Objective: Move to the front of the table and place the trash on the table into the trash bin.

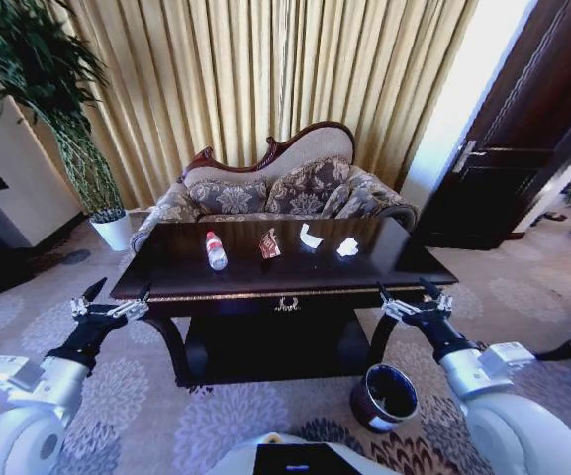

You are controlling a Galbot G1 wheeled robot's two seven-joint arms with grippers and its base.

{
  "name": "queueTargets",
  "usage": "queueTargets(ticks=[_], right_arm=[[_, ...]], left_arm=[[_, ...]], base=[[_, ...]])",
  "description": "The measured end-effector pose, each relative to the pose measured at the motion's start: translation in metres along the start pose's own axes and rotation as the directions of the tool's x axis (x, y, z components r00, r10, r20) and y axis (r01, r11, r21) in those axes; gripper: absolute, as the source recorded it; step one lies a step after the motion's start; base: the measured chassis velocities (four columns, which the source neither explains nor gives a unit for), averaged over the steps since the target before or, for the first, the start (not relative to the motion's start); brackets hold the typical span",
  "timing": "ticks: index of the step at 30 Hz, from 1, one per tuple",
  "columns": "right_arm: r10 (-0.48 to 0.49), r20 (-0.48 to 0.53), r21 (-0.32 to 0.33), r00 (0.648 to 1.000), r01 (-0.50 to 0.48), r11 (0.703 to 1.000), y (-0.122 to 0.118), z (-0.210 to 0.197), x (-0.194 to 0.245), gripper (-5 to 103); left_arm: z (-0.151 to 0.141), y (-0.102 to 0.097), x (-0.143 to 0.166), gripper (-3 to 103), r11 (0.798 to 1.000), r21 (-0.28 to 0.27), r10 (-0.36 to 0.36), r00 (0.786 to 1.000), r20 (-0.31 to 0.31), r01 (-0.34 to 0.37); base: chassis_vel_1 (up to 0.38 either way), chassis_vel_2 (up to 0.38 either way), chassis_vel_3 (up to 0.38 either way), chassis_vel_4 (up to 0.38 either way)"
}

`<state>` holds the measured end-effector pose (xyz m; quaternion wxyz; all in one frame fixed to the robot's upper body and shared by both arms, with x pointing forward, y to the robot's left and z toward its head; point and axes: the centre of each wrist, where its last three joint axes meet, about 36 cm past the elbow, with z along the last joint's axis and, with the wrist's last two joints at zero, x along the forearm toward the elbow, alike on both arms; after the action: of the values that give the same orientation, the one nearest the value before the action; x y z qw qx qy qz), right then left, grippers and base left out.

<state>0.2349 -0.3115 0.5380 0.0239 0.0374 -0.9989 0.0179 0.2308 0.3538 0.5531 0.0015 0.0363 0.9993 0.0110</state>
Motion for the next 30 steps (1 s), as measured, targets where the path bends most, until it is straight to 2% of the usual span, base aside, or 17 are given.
queueTargets(ticks=[7,17,25,30], right_arm=[[-0.001,0.007,0.0,1.0,0.001,1.0,-0.001,0.002,-0.001,100],[-0.021,-0.01,0.007,1.0,0.021,1.0,-0.002,-0.001,-0.009,100],[-0.05,-0.055,-0.003,0.997,0.05,0.999,-0.015,-0.011,-0.029,100],[-0.064,-0.125,-0.02,0.99,0.062,0.998,-0.027,-0.017,-0.053,100]], left_arm=[[0.001,0.001,-0.001,100,1.0,0.003,-0.004,1.0,0.009,0.004],[0.001,0.002,-0.001,100,1.0,0.008,-0.012,1.0,0.02,0.012],[0.001,0.0,-0.001,100,0.999,0.018,-0.039,0.999,0.03,0.039],[0.001,-0.001,0.0,100,0.998,0.027,-0.05,0.998,0.03,0.049]], base=[[-0.146,0.149,0.118,-0.139],[0.0,0.0,0.0,0.0],[0.0,0.0,0.0,0.0],[0.0,0.0,0.0,0.0]])
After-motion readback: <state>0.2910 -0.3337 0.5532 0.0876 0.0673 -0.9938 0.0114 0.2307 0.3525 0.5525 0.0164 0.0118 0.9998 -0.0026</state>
